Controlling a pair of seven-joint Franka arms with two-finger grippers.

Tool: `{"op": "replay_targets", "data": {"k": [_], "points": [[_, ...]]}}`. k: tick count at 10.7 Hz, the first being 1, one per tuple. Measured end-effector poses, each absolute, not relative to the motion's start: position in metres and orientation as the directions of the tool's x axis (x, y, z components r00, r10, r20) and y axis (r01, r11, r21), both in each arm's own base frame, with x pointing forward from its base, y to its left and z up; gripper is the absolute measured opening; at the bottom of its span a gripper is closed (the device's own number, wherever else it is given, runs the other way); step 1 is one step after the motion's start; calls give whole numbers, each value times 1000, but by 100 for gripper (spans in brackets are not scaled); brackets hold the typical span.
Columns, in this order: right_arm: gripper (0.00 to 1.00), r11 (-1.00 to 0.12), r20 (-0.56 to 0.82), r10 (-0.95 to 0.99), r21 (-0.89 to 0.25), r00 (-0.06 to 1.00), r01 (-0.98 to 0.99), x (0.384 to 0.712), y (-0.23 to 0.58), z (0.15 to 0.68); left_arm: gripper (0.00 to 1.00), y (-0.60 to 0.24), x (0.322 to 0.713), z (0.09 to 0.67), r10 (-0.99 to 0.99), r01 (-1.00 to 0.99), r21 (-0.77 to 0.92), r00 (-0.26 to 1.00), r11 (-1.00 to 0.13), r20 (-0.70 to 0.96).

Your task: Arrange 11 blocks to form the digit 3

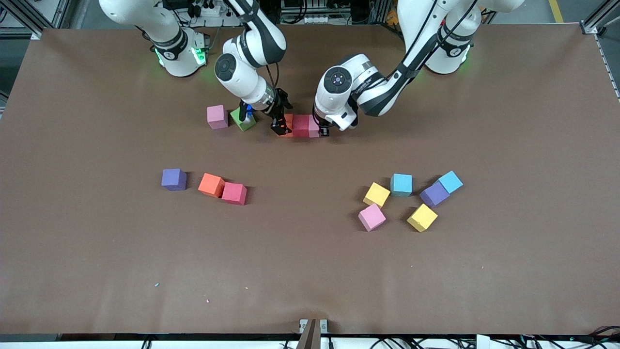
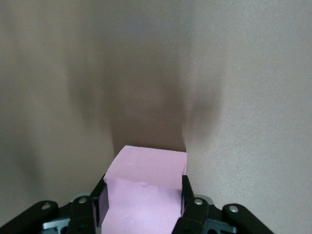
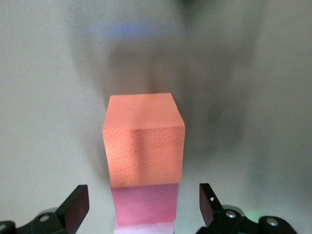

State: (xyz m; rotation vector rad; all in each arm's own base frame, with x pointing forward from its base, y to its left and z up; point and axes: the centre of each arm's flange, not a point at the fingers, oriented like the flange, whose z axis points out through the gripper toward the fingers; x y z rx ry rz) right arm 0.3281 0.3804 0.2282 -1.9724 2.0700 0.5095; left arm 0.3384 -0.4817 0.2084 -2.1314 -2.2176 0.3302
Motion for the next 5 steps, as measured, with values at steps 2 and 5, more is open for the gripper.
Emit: {"op": "replay_targets", "data": {"k": [2,5], "points": [[100,26,-404,-913,101,-65,-995,339,371,234,59,-482,338,208,992,982,-188,-50,29,-112],[100,-19,-376,-926,113,-25,-993,368,342,244,81,-485,334,208,993,982,-189,-42,20,-113]]}}
